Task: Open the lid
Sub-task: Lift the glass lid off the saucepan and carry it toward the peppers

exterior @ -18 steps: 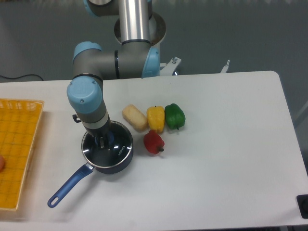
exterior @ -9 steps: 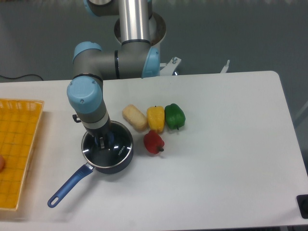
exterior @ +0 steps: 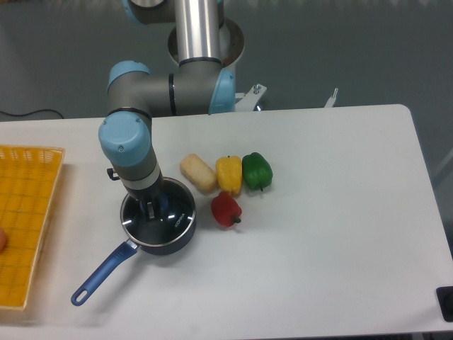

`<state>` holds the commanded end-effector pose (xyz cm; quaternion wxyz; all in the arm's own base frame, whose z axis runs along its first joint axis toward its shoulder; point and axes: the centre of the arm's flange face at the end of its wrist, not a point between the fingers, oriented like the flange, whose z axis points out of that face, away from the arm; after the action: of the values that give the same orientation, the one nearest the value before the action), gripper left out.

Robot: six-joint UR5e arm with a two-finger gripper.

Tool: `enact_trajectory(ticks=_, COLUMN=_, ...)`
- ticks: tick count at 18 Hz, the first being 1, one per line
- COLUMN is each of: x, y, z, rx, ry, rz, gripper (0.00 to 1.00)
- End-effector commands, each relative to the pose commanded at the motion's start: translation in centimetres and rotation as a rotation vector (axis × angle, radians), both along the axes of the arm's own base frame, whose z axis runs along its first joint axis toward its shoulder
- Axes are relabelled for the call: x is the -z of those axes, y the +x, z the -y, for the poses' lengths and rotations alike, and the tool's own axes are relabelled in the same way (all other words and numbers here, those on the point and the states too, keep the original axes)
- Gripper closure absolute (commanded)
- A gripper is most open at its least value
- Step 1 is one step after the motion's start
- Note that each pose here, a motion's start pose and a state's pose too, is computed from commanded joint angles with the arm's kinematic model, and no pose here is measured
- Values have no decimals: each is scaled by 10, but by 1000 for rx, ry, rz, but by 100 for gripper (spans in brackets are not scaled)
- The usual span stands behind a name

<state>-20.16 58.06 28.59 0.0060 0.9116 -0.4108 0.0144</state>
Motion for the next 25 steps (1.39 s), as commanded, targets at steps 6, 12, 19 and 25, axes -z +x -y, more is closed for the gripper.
enact_trajectory(ticks=6, x=-8, y=-2, z=1, rx=0, ry=8, rz=-10, gripper=38)
enact_trajectory(ticks=12, x=-22, y=-8, z=7, rx=-5, ry=17, rz=-16, gripper=38)
enact_trajectory(ticks=19, x=-37, y=-25, z=23, rx=-11, ry=-4, rz=-7, gripper=38)
enact_trajectory(ticks=25, x=-45, y=-56, z=41, rx=-7, ry=-3, rz=-5, gripper=38)
